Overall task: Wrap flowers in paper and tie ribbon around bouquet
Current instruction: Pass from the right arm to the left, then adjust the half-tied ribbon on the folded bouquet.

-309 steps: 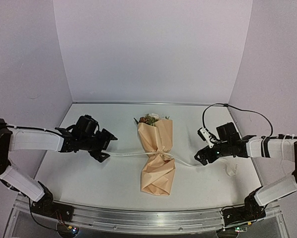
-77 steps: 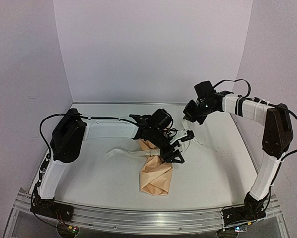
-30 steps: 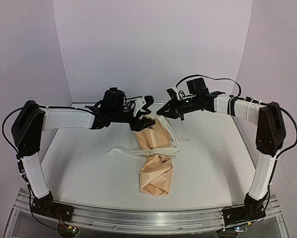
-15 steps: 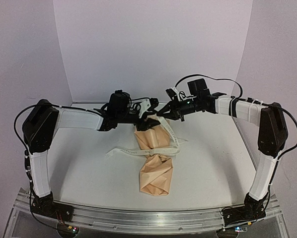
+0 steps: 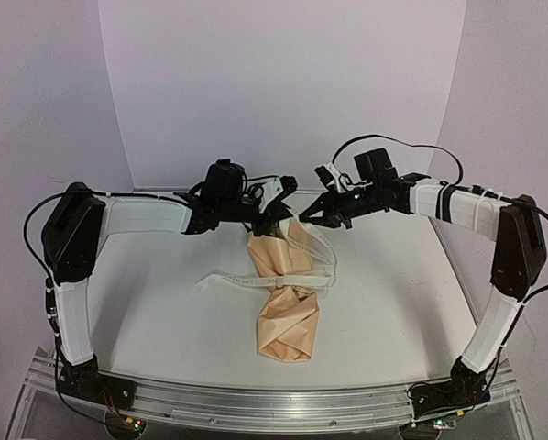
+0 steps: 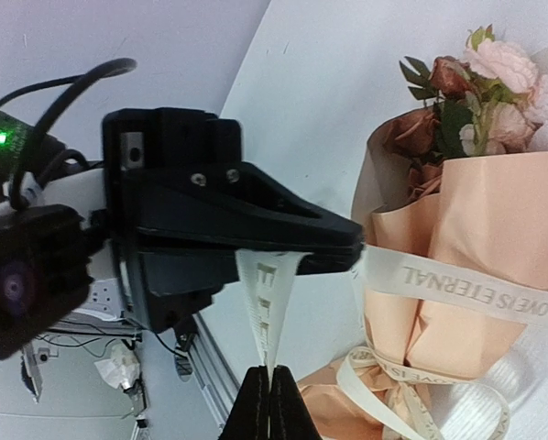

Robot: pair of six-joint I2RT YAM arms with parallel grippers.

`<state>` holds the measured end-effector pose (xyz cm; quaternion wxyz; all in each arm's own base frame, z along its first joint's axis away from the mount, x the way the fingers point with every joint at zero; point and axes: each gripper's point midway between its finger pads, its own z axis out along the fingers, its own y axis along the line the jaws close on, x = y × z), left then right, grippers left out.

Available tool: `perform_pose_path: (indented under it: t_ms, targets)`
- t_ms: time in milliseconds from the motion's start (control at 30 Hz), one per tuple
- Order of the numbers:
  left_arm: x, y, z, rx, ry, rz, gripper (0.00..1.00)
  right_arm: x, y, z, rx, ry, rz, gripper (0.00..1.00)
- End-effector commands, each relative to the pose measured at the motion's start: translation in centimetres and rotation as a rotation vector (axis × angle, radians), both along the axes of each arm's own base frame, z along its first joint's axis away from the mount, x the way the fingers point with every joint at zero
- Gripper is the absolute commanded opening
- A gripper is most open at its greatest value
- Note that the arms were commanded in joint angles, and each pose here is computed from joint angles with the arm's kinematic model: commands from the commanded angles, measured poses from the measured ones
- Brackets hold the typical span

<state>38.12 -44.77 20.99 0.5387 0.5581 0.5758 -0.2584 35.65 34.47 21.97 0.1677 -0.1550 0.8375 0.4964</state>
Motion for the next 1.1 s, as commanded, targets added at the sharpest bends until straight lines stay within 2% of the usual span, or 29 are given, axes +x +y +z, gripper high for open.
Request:
perform_pose_path:
  t_ms: [0, 167, 367, 533, 700, 833, 900, 1067]
  targets:
    - [0.2, 2.4, 7.0, 0.042, 0.038, 0.121, 0.00, -1.0, -1.6, -0.3, -0.118, -0.126, -0.013, 0.00]
    - [-4.6, 2.3, 5.7, 0.143, 0.265, 0.094, 0.00, -1.3, -1.5, -2.1, -0.213, -0.197, -0.003, 0.00]
    - [-7.1, 2.6, 2.8, 0.282, 0.658, 0.123, 0.00, -0.6, -1.8, -4.4, -0.337, -0.267, -0.029, 0.00]
    - [-9.4, 1.6, 3.2, 0.228, 0.901, 0.004, 0.00, -0.1, -2.8, -5.4, -0.439, -0.345, -0.060, 0.00]
    - [-8.5, 0.6, 2.1, 0.179, 1.045, -0.004, 0.00, 0.1, -3.6, -5.6, -0.470, -0.357, -0.102, 0.01]
    - [-6.3, 0.6, 0.3, 0.169, 1.069, 0.084, 0.00, -0.9, -4.3, -5.2, -0.460, -0.342, -0.119, 0.31]
    - [-5.4, 0.6, -0.8, 0.171, 1.096, 0.108, 0.00, -1.7, -4.9, -5.0, -0.459, -0.346, -0.122, 0.40]
    - [-4.0, 0.6, -2.1, 0.170, 1.117, 0.163, 0.00, -4.8, -5.7, -5.4, -0.408, -0.294, -0.084, 0.51]
